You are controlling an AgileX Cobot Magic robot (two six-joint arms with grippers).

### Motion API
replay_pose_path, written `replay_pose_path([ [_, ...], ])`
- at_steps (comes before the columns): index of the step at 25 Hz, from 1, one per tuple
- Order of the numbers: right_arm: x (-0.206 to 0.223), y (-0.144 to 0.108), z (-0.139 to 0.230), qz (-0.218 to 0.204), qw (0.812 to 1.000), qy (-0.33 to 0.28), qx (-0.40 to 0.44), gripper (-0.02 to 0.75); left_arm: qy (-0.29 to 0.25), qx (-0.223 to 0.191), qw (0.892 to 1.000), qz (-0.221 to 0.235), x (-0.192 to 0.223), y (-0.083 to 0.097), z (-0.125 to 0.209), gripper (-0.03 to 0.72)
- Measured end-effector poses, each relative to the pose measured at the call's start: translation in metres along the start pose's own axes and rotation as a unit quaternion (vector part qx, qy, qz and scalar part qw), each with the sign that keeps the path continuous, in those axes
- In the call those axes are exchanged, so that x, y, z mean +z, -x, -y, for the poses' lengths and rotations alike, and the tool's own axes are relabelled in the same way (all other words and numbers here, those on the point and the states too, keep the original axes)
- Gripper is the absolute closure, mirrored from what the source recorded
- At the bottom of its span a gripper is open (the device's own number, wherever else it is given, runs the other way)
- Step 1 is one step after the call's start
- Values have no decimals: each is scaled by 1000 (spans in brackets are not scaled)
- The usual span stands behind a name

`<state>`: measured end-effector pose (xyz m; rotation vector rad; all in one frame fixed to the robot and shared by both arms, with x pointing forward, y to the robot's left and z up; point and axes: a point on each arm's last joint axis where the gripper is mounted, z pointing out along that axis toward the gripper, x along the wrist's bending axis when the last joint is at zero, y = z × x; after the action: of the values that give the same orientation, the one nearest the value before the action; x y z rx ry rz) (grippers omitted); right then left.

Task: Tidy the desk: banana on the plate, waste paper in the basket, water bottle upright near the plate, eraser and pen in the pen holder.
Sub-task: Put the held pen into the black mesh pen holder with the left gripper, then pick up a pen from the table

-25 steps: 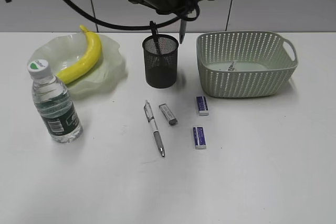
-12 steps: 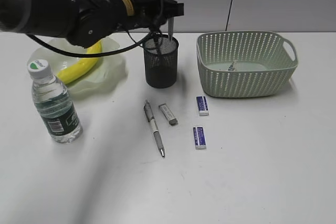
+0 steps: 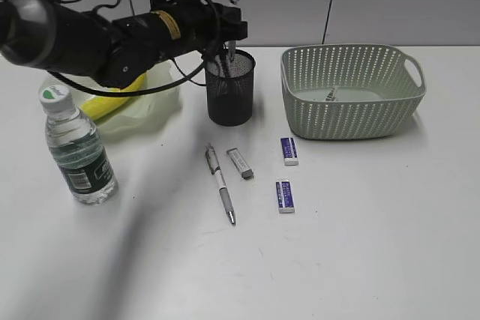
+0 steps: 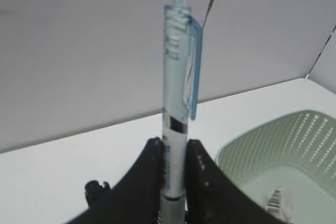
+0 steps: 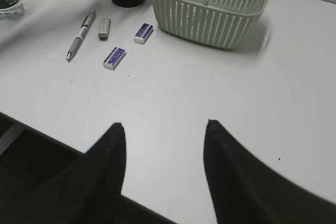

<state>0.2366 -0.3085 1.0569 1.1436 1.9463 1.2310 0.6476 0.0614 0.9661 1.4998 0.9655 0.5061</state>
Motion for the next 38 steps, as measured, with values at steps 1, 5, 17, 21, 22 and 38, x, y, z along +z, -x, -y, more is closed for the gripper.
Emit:
replay_pose_path([
  [1,0,0,0,0,1000,0,0,346,-3,-1,1000,0,1,-1,4,600],
  [5,0,0,0,0,1000,0,0,346,-25,-4,1000,-4,7,-6,24,600],
  [17,0,0,0,0,1000,0,0,346,-22,-4,1000,-4,6,-5,22,379],
  [21,0,0,0,0,1000,0,0,346,-13,2,1000,-12,-8,2,-11,376],
  [22,0,0,0,0,1000,0,0,346,-19,4,1000,-20,-13,3,-21,375],
  [38,0,0,0,0,1000,0,0,346,-287,-36,927,-236,-253,40,-154,379],
])
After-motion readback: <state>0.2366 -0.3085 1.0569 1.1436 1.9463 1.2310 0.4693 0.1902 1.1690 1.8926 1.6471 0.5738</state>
